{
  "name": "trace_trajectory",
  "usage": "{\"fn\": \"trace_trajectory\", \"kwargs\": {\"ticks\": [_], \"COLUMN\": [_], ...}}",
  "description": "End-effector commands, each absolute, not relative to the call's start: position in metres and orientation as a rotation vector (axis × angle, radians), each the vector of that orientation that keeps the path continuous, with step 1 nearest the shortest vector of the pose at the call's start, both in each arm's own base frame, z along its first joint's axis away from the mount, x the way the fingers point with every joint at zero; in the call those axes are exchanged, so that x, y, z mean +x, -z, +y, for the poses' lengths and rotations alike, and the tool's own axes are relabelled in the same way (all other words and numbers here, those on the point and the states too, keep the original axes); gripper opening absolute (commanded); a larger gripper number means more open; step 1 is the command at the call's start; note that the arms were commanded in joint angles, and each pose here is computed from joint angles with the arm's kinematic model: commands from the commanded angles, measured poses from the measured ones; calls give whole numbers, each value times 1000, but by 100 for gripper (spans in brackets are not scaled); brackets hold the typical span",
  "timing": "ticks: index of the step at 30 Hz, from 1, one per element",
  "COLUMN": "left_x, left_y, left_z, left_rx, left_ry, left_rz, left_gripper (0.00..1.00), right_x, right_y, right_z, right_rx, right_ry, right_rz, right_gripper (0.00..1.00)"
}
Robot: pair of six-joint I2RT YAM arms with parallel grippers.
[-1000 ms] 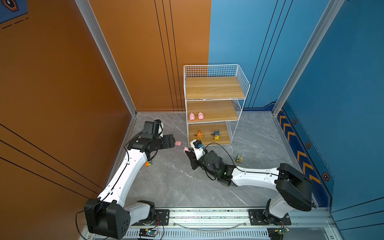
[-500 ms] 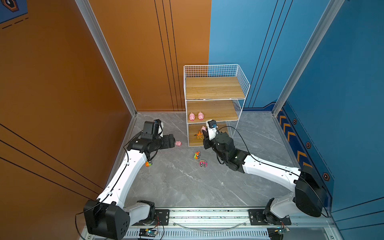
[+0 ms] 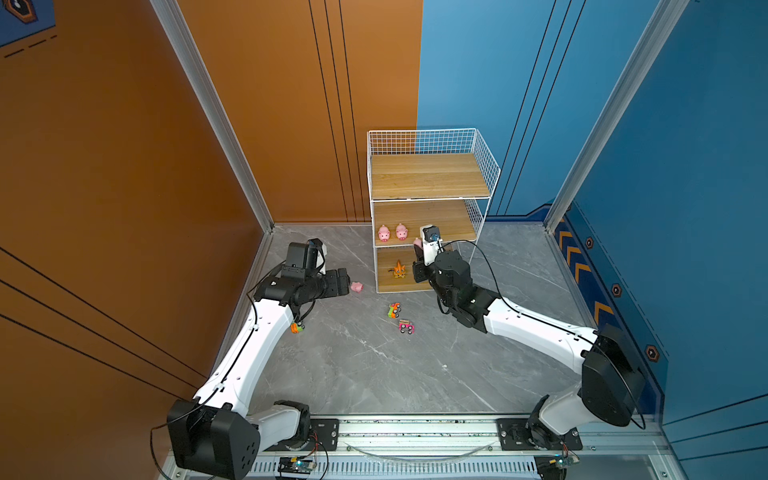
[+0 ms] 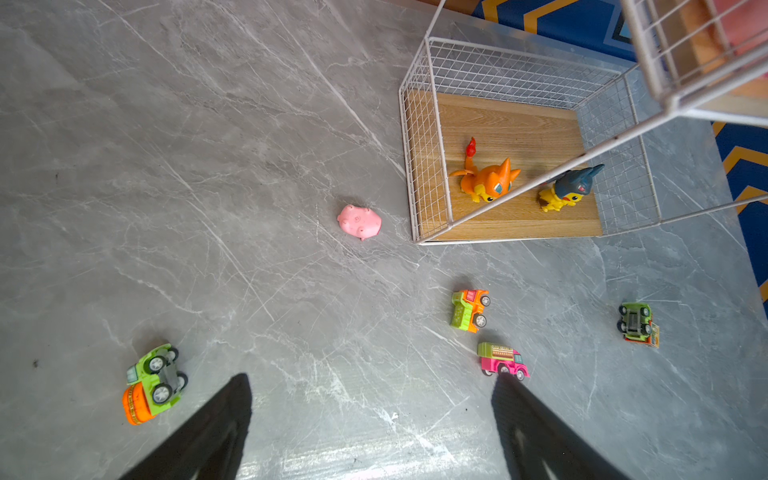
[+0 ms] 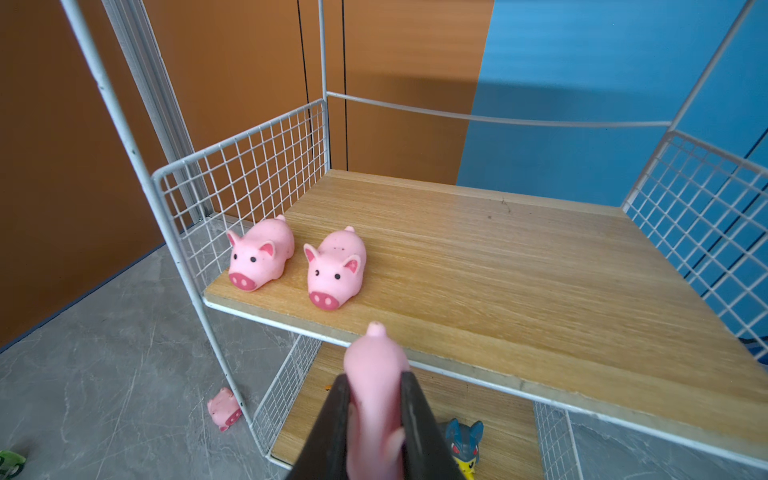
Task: Place and organize the plastic toys onto the shelf
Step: 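Lift the pink pig with the right gripper up to the middle shelf, then lower the pink pig beside the other pigs and open the right gripper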
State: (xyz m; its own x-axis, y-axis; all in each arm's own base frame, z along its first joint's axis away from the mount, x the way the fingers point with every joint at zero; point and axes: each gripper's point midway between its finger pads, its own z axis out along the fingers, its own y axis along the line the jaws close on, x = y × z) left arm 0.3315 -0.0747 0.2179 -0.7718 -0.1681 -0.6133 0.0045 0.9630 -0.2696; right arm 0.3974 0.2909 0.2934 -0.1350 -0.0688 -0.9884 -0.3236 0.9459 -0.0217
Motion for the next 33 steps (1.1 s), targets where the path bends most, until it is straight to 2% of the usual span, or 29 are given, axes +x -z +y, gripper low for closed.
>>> {"fn": "trace_trajectory", "kwargs": {"ticks": [1, 33], "left_x": [328, 329], "left_y": [-212, -212], "left_z": [-79, -78], "left_rx": [-99, -98], "left_ry": [351, 350], "left_rz": [2451, 2450], "left_gripper": [92, 92], "right_x": [409, 457], "right_y": [-317, -331], "right_z": [286, 288], "right_rx": [-249, -206], "right_ry": [-209, -155], "right_rz": [1637, 1567], "right_gripper": [22, 24]}}
